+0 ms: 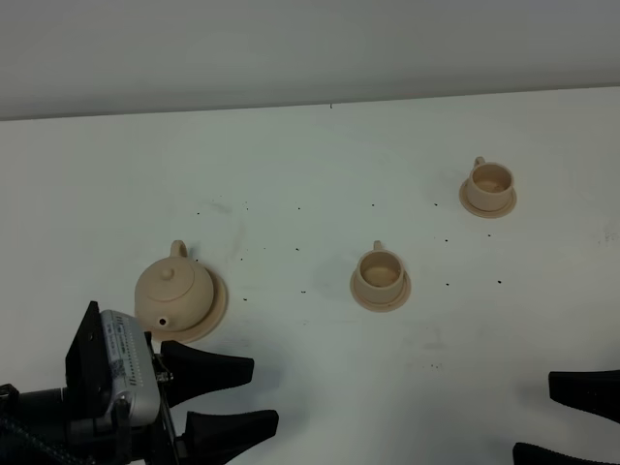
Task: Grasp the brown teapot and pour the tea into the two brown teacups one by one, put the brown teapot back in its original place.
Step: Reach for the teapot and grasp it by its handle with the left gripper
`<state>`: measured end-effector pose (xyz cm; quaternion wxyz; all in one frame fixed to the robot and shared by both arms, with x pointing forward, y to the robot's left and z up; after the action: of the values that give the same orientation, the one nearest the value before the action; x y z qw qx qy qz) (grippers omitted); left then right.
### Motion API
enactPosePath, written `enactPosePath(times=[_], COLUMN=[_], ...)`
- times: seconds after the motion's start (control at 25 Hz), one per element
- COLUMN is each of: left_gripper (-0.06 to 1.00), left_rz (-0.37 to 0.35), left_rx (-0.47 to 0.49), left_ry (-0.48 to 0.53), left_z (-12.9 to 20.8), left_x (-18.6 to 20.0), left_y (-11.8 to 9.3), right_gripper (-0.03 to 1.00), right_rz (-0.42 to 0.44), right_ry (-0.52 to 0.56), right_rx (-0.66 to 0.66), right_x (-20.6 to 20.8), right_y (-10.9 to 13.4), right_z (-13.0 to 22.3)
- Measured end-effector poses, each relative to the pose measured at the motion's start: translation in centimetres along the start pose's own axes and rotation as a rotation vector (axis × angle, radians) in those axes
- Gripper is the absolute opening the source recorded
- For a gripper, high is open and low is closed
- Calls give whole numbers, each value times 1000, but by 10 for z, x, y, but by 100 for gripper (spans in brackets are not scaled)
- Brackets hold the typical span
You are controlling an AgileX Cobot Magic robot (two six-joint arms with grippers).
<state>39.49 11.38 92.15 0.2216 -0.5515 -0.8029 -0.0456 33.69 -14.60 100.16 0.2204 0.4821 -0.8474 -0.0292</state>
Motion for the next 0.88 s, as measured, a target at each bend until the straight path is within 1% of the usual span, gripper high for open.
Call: enactPosePath(times=[0.76,0.88], left_gripper=[57,57], left_rz=[0,0], left_rx=[0,0], left_ry=[0,0], left_z=[0,0], left_x=[0,0], left_y=[0,0], right_gripper=[59,59], right_rz=[2,45], right_ry=[-11,-54], right_rx=[-8,-11], right_x=[0,1], right_y=[0,-8], right_z=[-2,-12])
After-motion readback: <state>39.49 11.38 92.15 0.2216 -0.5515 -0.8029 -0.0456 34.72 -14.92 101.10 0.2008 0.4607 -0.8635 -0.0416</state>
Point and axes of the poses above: a point on each arm's last joint axis where the gripper is mounted, x pointing back along that axis away from the gripper, y along the wrist's bending axis when the last joint is at zero, z = x × y, the point moved 9 cm from there along -x, pointing out along that axis toward the gripper, and after that the axes turned 6 degrees about -x, right-handed, at the moved point
